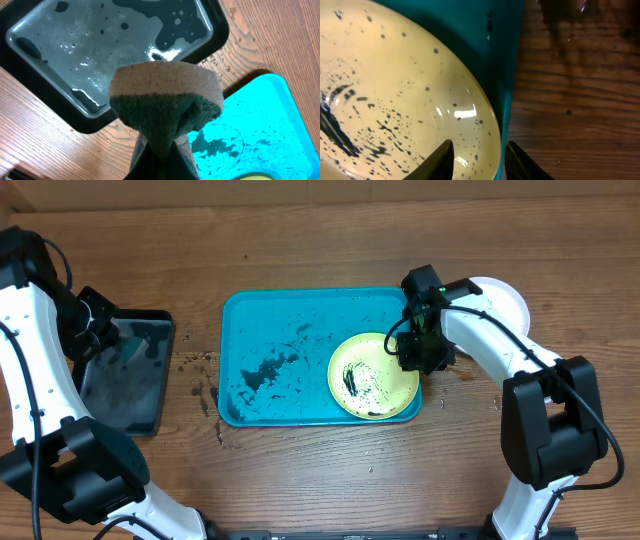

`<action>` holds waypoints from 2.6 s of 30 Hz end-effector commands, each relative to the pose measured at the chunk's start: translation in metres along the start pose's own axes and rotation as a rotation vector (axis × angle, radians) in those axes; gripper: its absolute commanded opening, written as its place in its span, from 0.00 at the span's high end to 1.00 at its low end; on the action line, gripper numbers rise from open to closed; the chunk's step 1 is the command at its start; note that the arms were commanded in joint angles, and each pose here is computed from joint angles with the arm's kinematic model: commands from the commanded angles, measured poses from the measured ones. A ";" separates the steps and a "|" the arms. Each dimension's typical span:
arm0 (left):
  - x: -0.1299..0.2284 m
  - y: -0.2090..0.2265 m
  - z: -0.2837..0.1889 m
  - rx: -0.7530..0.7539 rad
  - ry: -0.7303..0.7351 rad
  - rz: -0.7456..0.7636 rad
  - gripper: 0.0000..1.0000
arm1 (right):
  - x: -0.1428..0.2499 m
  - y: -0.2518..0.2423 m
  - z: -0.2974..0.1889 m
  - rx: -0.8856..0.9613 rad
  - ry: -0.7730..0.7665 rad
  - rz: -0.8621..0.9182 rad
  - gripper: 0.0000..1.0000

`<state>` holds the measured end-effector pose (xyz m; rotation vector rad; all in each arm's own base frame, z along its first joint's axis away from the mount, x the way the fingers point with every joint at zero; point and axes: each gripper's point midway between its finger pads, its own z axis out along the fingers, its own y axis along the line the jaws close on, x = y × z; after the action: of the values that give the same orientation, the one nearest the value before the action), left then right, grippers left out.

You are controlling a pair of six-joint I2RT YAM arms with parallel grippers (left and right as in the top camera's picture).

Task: Clean dirty plates on tray and stack at the side
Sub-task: 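Reach the right gripper to the yellow plate rim and grip it, then pull the yellow plate toward tray center and bring the sponge over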

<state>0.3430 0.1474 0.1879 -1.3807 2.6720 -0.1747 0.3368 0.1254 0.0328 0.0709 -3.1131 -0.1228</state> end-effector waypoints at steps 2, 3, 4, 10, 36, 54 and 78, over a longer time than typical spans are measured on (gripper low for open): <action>0.003 -0.004 0.001 0.009 0.009 -0.010 0.96 | -0.003 -0.002 -0.007 0.019 -0.034 0.004 0.65; 0.003 -0.004 0.001 0.009 0.009 -0.010 0.96 | -0.003 -0.002 -0.006 0.019 -0.034 0.004 0.65; 0.003 -0.004 0.001 0.009 0.008 -0.010 0.96 | -0.003 -0.002 -0.006 0.016 -0.032 0.004 0.65; 0.003 -0.004 0.001 0.010 0.008 -0.010 0.96 | -0.002 -0.002 -0.006 0.017 -0.027 0.005 0.65; 0.004 -0.004 0.001 0.014 0.015 -0.011 0.96 | 0.013 0.004 0.006 -0.032 0.026 0.008 0.67; 0.005 -0.004 0.001 0.014 0.016 -0.010 0.95 | 0.005 0.029 0.007 -0.148 -0.003 -0.006 0.77; 0.081 -0.104 0.007 0.156 0.106 0.374 0.96 | -0.021 0.112 0.028 -0.509 -0.021 0.148 0.96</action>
<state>0.3734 0.0651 0.1919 -1.0498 2.8006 -0.3639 0.3605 0.2318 0.0187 -0.0511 -3.0056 -0.9633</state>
